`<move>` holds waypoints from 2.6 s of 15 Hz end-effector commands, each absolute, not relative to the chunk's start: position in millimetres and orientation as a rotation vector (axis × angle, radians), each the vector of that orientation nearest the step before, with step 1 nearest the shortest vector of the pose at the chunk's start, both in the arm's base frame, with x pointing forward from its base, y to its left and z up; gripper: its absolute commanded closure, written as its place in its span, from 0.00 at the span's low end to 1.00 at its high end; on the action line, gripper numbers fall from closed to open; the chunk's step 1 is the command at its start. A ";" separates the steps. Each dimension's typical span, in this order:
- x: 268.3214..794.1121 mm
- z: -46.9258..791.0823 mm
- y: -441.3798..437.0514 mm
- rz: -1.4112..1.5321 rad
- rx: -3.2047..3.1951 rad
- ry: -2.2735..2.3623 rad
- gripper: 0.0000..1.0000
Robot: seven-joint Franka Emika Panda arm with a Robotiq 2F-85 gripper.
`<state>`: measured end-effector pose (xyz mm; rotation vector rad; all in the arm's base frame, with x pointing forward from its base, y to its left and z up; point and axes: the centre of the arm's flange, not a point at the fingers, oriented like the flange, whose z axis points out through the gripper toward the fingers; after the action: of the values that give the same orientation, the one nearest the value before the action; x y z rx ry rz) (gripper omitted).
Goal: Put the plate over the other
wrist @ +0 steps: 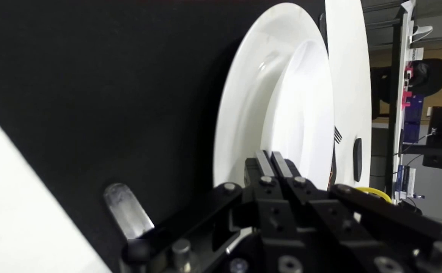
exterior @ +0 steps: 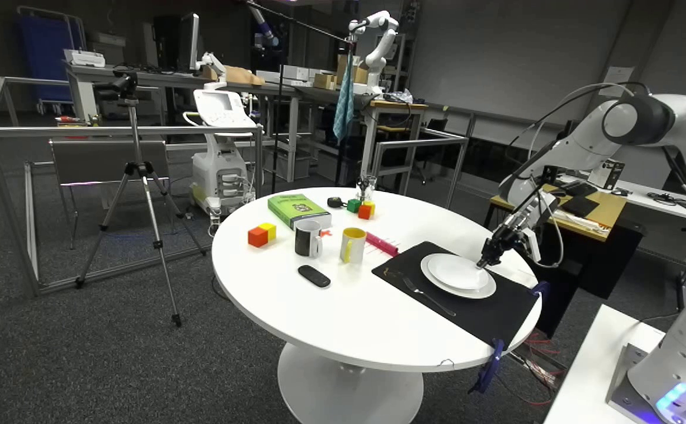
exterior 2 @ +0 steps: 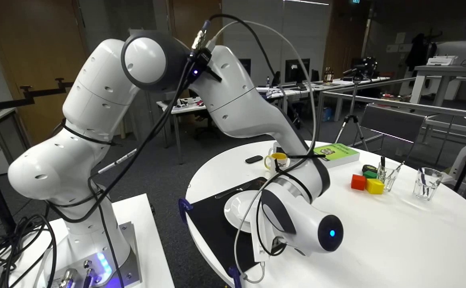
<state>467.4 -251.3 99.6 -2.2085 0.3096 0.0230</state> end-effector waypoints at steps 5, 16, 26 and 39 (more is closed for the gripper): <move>475.3 100.6 -260.6 0.051 -2.190 0.267 0.99; 482.9 112.6 -260.9 0.064 -2.183 0.231 0.29; 483.9 185.3 -251.1 0.000 -2.178 0.104 0.00; 452.7 324.9 -223.0 -0.227 -2.345 -0.209 0.00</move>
<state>478.0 -241.7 289.5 -2.2645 -0.1370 -0.1632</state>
